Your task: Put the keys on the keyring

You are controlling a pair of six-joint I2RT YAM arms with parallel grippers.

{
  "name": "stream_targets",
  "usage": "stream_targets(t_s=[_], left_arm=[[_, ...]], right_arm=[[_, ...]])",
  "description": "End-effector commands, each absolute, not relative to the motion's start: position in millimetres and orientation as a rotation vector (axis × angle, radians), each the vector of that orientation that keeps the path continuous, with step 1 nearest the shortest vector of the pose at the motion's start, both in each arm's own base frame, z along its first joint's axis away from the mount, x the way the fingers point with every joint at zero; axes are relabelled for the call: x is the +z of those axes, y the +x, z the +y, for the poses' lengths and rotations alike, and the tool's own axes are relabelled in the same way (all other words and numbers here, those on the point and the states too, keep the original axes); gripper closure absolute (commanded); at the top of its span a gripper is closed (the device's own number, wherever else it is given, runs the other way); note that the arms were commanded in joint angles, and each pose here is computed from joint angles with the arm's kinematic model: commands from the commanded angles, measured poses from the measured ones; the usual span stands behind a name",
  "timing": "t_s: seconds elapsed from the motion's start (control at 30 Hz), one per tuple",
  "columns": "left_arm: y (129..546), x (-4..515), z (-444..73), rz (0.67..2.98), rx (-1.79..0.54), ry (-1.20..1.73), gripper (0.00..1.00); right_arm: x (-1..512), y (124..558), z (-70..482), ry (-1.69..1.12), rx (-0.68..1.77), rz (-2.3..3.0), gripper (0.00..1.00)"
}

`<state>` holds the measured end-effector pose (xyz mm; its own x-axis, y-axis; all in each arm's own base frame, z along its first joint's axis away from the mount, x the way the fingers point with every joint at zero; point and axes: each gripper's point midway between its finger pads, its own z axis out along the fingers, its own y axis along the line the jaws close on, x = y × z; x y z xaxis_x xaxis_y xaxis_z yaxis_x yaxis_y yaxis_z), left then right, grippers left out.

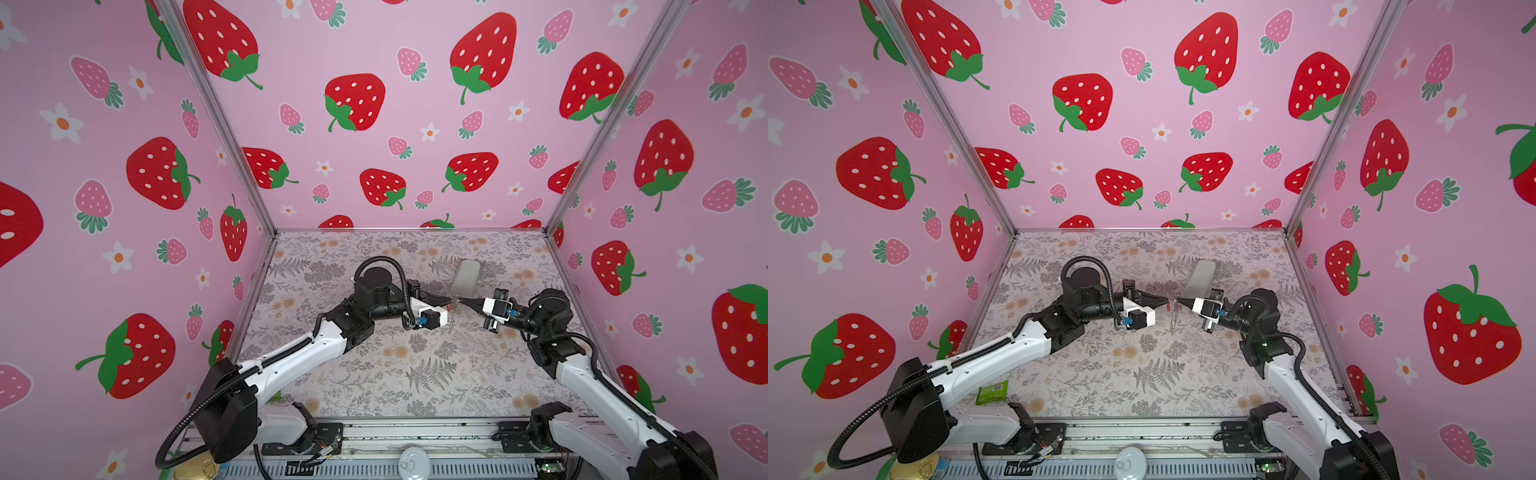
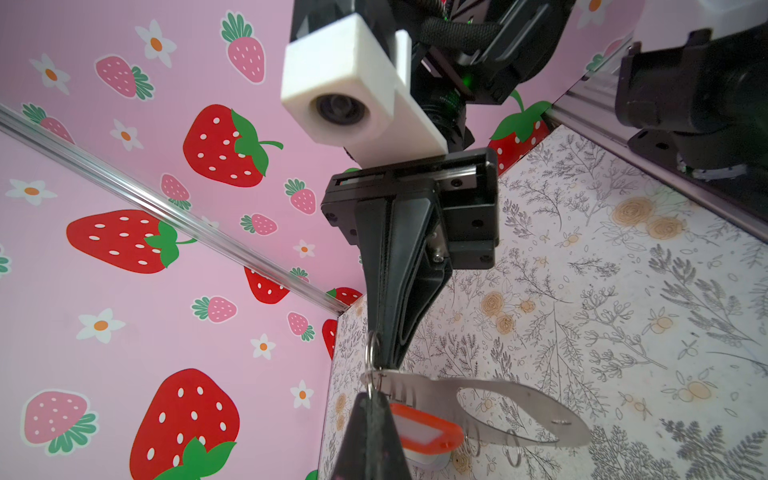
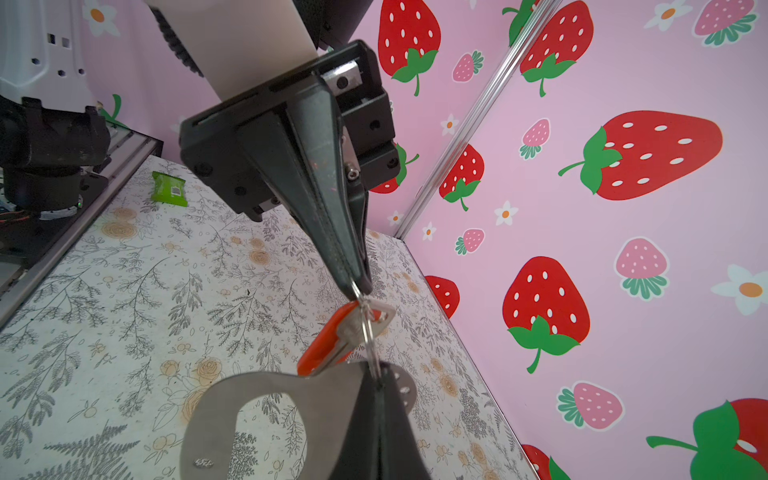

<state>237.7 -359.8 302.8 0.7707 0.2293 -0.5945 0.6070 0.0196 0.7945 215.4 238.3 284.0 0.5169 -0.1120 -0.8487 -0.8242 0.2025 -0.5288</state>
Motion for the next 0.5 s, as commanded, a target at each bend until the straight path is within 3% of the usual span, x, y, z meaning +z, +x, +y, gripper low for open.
stream_targets(t_s=[0.0, 0.47], left_arm=[[230.8, 319.4, -365.8, 0.622, -0.344, 1.542, 1.0], [228.2, 320.2, -367.3, 0.602, -0.329, 1.549, 1.0]], right_arm=[[305.1, 211.6, 241.7, -1.298, 0.618, 0.856, 1.0], [297.2, 215.4, 245.5, -1.314, 0.658, 0.905, 1.0]])
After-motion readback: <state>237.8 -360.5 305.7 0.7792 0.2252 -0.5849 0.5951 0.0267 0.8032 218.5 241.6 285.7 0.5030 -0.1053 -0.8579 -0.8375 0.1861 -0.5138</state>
